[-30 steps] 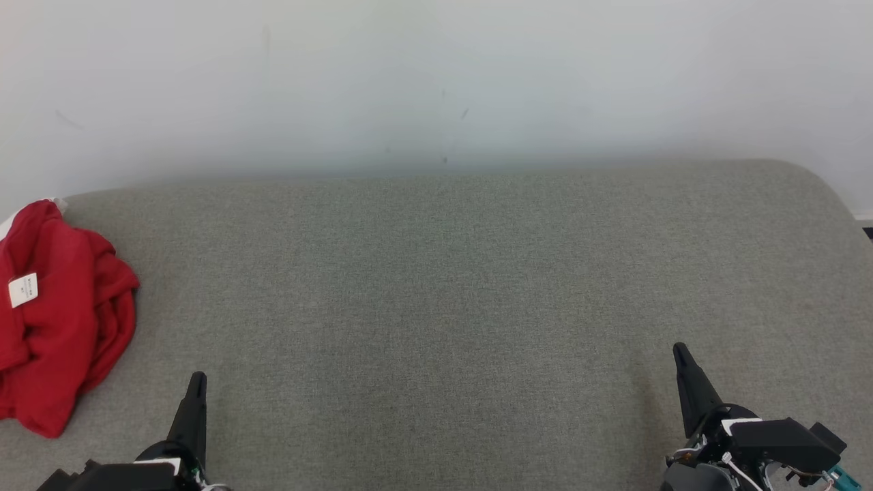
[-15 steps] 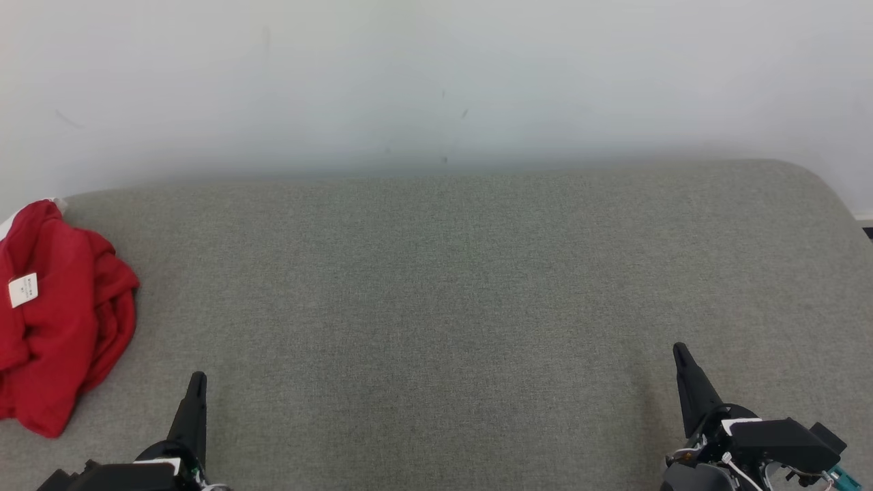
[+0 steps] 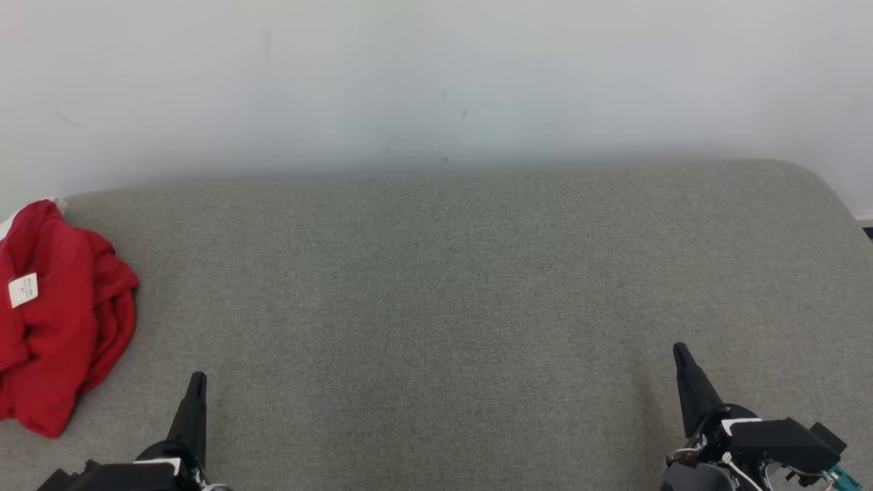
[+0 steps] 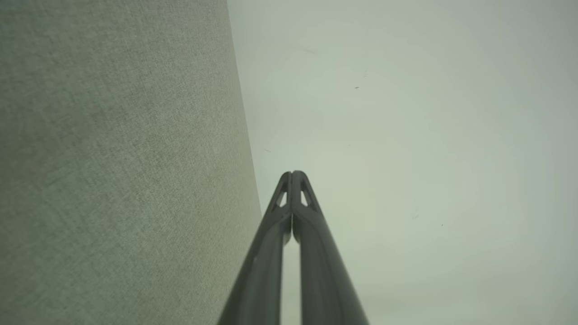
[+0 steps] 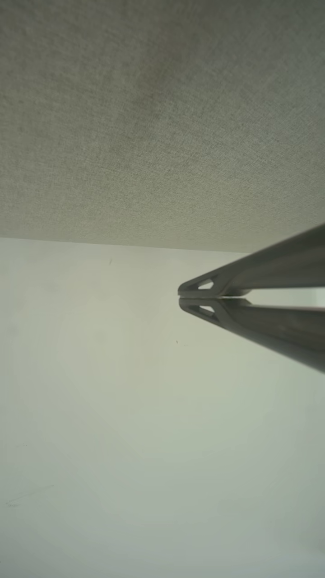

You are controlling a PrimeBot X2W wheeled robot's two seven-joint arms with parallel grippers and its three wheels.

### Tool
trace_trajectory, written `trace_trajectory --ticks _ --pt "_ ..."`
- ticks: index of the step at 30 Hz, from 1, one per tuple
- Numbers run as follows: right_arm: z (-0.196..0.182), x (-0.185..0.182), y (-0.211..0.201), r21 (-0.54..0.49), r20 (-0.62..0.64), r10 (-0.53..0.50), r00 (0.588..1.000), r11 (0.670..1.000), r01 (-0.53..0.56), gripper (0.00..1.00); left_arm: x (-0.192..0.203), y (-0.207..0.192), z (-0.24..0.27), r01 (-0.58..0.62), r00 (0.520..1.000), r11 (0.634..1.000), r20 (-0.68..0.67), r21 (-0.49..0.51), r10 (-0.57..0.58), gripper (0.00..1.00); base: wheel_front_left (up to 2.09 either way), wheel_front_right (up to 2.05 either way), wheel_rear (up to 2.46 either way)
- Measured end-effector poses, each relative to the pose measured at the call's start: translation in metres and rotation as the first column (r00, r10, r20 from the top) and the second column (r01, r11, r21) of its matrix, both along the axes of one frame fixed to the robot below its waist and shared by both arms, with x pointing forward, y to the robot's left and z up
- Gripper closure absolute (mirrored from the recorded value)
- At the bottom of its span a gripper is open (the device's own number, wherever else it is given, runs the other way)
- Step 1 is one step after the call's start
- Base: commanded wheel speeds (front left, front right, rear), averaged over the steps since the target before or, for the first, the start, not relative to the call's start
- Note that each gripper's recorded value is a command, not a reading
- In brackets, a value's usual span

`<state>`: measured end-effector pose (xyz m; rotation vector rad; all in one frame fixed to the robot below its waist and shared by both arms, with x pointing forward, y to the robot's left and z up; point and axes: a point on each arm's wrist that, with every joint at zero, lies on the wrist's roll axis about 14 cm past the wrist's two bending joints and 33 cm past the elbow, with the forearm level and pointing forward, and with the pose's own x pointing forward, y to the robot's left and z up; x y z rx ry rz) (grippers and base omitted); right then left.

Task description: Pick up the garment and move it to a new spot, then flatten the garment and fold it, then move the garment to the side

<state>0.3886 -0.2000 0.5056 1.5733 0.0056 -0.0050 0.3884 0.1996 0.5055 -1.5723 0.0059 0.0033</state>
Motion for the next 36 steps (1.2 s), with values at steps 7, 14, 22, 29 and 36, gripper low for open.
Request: trace_trajectory --ticks 7,14,22,29,36 --pt "0.000 0.000 0.000 0.000 0.000 0.000 1.000 1.000 0.000 1.00 0.000 0.000 0.000 -0.001 1.000 1.000 0.000 0.000 0.001 1.00 0.00 0.00 0.00" --pt "0.000 0.000 0.000 0.000 0.000 0.000 1.000 1.000 0.000 1.00 0.000 0.000 0.000 -0.001 1.000 1.000 0.000 0.000 0.001 1.00 0.00 0.00 0.00" --pt "0.000 0.000 0.000 0.000 0.000 0.000 1.000 1.000 0.000 1.00 0.000 0.000 0.000 -0.001 1.000 1.000 0.000 0.000 0.001 1.00 0.00 0.00 0.00" --pt "-0.014 -0.006 0.000 0.003 -0.041 -0.002 0.999 1.000 0.002 0.00 -0.005 -0.001 -0.013 0.000 0.999 1.000 -0.039 -0.005 -0.001 0.00 0.00 0.00 0.00" --pt "-0.028 -0.013 0.002 -0.002 -0.086 -0.009 0.996 1.000 0.009 0.00 -0.012 -0.001 -0.026 -0.015 0.997 1.000 -0.079 0.010 0.015 0.00 0.00 0.00 0.00"
